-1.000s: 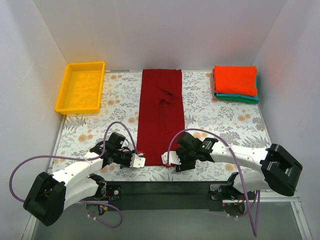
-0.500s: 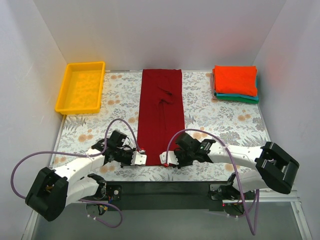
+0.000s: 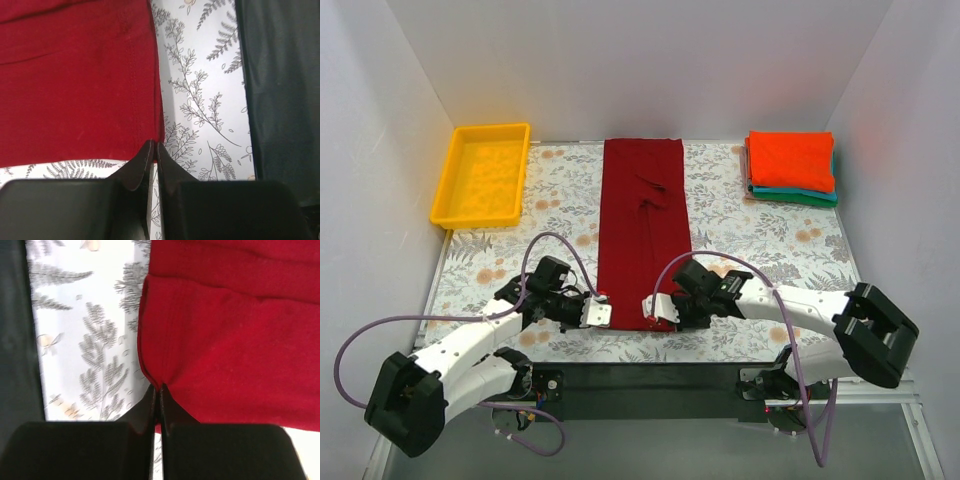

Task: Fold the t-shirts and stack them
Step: Fold the tshirt

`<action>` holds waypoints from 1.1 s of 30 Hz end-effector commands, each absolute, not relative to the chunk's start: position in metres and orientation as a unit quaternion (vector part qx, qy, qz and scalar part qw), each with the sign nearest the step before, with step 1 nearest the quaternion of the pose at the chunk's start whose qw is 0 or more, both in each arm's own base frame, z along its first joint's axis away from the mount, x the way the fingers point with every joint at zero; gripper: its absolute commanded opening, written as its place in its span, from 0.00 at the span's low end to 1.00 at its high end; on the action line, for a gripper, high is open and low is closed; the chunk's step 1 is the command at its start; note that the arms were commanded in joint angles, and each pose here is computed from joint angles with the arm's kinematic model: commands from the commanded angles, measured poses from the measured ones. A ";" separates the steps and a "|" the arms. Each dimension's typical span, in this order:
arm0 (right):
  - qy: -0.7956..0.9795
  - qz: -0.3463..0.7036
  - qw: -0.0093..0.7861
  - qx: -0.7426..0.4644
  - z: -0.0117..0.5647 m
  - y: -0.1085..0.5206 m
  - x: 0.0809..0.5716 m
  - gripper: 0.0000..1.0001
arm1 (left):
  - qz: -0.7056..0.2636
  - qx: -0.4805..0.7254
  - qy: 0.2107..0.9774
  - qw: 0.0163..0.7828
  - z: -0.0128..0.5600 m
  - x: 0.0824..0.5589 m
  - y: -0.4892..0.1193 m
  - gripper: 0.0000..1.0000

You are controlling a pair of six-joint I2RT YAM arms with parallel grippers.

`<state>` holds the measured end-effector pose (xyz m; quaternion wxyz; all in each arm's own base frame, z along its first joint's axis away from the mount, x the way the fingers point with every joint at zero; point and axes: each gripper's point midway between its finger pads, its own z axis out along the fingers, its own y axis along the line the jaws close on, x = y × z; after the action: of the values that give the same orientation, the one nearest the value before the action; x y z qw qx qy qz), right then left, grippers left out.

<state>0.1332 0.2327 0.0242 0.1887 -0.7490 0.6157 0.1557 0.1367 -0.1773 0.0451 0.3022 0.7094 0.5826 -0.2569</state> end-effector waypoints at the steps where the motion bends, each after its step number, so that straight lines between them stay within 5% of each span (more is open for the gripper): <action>1: 0.608 0.183 0.168 -0.754 0.045 0.226 0.105 0.01 | -0.283 0.717 0.562 0.299 0.064 0.119 -0.179 0.00; 6: 0.600 0.194 0.173 -0.757 0.061 0.232 0.101 0.01 | -0.298 0.697 0.577 0.305 0.084 0.115 -0.182 0.00; 11: 0.609 0.174 0.220 -0.742 0.082 0.235 0.149 0.01 | -0.289 0.670 0.605 0.319 0.107 0.146 -0.192 0.00; 33: 0.602 0.090 0.275 -0.744 0.101 0.246 0.357 0.01 | -0.213 0.612 0.623 0.438 0.128 0.383 -0.191 0.00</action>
<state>0.3319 0.2416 0.0929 0.2569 -0.7262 0.6295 0.1015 0.3568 -0.1869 0.1115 0.3987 0.6006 0.6541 -0.2290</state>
